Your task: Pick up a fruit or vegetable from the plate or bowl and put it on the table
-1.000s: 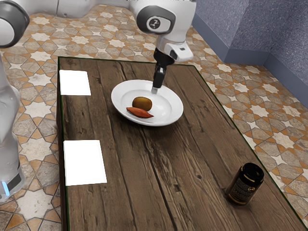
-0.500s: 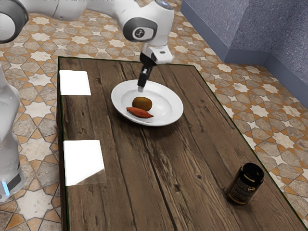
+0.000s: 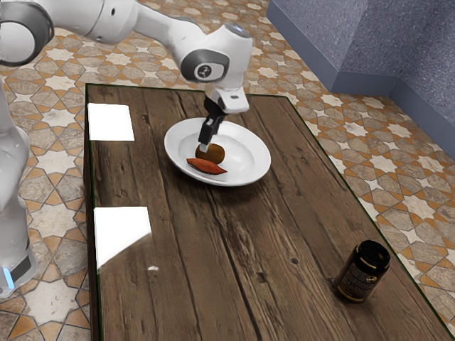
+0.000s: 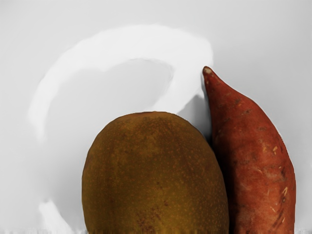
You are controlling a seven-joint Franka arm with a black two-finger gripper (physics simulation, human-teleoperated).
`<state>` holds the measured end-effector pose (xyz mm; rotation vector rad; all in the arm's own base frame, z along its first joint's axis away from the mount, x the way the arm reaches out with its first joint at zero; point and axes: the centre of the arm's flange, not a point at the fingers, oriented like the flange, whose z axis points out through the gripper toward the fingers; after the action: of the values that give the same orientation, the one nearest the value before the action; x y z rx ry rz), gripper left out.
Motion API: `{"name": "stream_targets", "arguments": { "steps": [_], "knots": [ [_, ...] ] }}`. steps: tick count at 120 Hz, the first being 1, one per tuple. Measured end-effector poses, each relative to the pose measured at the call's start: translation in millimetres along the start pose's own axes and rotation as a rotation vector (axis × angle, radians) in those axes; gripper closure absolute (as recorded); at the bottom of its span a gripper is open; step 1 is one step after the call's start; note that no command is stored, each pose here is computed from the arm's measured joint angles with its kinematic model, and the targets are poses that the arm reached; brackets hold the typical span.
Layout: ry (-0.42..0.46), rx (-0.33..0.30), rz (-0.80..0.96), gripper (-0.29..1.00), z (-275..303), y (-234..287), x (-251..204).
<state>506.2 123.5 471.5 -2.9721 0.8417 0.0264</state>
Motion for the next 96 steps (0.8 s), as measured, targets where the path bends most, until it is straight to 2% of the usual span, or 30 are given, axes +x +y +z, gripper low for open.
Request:
{"name": "stream_targets", "arguments": {
  "steps": [64, 96],
  "knots": [
    [0.057, -0.039, 0.013, 0.0, 13, -1, 9],
    [0.053, -0.051, 0.016, 0.01, 28, -3, 15]
  ]
}}
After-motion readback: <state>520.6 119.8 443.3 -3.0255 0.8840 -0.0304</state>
